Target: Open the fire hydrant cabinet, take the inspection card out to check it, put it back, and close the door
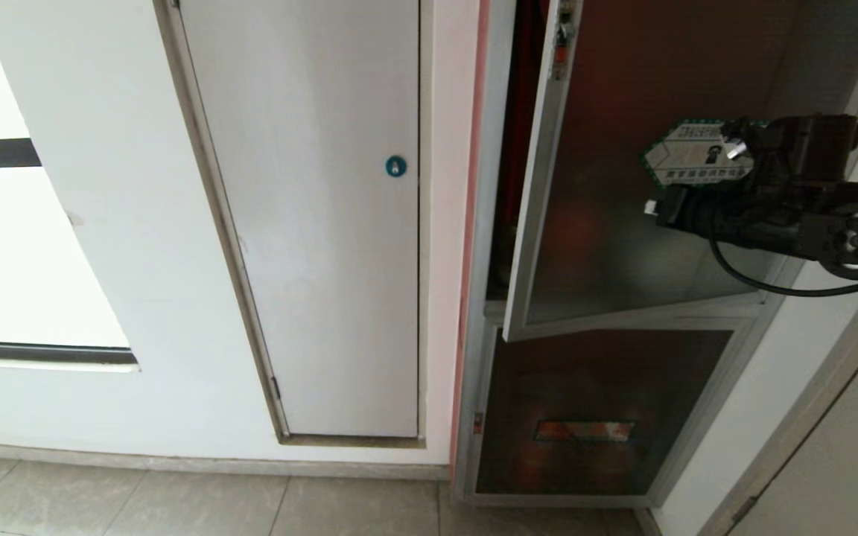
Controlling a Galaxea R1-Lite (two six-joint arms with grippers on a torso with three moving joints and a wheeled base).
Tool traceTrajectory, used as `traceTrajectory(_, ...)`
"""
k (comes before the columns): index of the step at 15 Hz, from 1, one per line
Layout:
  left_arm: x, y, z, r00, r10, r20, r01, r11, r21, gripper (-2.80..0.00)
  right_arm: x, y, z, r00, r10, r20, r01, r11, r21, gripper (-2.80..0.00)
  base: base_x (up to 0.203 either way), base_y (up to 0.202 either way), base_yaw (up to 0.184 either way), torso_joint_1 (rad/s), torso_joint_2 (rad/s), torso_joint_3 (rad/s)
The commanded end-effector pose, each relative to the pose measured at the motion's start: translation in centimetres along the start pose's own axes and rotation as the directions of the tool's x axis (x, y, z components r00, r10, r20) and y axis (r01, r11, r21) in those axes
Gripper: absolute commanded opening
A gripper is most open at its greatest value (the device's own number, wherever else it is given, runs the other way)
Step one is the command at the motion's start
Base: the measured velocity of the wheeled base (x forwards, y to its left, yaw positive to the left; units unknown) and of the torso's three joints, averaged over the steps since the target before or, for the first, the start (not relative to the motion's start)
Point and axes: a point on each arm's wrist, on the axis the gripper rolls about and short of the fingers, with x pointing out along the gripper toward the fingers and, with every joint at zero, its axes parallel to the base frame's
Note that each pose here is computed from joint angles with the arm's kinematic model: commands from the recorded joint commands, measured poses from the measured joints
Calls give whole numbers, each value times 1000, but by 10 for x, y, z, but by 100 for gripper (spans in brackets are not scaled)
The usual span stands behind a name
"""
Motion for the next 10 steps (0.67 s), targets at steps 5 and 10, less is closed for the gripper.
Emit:
traceTrajectory(5,1,0,-2,1000,0,-7,0,1000,0,-280,-137,34,1,995,68,68,-63,995,-78,-280,0,0,0,0,0,0)
traceTrajectory(10,1,0,-2,1000,0,-7,0,1000,0,-280,-226,40,-23,985,89,149,-72,991,-114,-280,0,0,0,0,0,0)
